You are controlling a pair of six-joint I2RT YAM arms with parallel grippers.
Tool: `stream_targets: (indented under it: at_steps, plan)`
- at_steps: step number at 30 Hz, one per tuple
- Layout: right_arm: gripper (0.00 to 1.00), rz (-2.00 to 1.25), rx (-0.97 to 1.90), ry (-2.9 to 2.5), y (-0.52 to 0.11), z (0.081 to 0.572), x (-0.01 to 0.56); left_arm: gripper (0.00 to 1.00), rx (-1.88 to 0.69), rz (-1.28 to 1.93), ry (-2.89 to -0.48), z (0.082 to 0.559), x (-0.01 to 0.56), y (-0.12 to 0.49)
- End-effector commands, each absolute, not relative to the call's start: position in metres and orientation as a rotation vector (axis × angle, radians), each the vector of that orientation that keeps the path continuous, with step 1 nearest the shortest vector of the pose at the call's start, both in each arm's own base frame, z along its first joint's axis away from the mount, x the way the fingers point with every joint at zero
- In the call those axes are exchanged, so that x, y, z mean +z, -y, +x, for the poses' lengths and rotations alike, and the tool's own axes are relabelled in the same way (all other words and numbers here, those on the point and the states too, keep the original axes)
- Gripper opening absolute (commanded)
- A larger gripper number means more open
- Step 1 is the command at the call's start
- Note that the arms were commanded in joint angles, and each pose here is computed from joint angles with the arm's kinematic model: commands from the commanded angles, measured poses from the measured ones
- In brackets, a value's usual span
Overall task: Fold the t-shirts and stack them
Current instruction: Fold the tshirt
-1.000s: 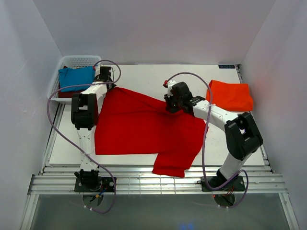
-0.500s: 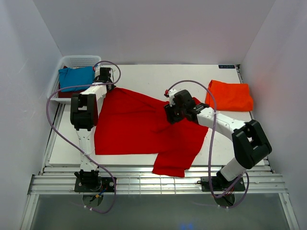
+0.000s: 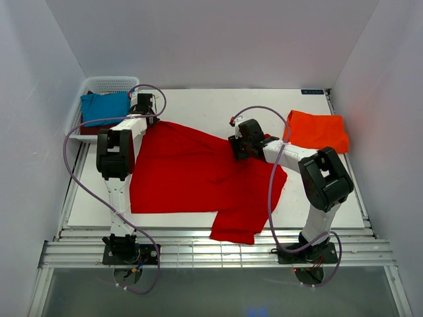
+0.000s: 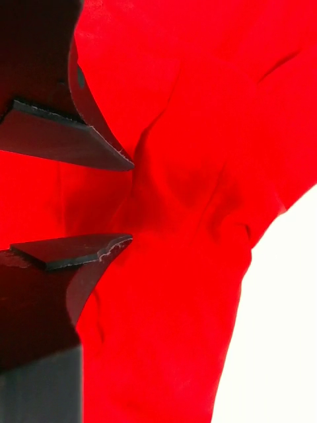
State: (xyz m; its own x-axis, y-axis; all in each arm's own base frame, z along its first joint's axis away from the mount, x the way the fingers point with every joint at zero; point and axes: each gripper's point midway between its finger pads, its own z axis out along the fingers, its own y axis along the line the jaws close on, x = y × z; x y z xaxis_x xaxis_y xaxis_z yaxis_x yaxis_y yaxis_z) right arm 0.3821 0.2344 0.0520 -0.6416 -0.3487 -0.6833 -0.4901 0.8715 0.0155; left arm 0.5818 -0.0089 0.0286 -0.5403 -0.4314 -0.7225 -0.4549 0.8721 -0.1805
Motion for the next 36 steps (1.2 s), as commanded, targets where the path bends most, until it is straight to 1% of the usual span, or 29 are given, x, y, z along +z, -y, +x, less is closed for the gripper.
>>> stream_targets:
  at_steps: [1, 8, 11, 27, 29, 31, 35, 36]
  plan:
    - [0.49, -0.621, 0.344, -2.207, -0.257, 0.400, 0.085, 0.00, 0.055, -0.640, -2.246, 0.566, 0.037, 0.004]
    - [0.49, -0.624, 0.370, -2.224, -0.256, 0.391, 0.080, 0.00, 0.054, -0.635, -2.248, 0.566, 0.036, 0.004]
    - [0.49, -0.646, 0.433, -2.228, -0.264, 0.384, 0.079, 0.00, 0.055, -0.636, -2.253, 0.566, 0.034, 0.004]
    - [0.48, -0.710, 0.511, -2.313, -0.281, 0.369, 0.048, 0.00, 0.068, -0.638, -2.253, 0.565, 0.033, 0.003]
    - [0.47, -0.714, 0.506, -2.315, -0.282, 0.369, 0.047, 0.00, 0.070, -0.637, -2.248, 0.565, 0.035, 0.002]
    - [0.43, -0.712, 0.495, -2.325, -0.280, 0.369, 0.043, 0.00, 0.070, -0.637, -2.243, 0.566, 0.037, 0.002]
    - [0.33, -0.705, 0.474, -2.320, -0.279, 0.372, 0.045, 0.00, 0.072, -0.634, -2.244, 0.566, 0.037, 0.002]
    - [0.32, -0.708, 0.470, -2.320, -0.279, 0.371, 0.046, 0.00, 0.072, -0.632, -2.243, 0.566, 0.038, 0.002]
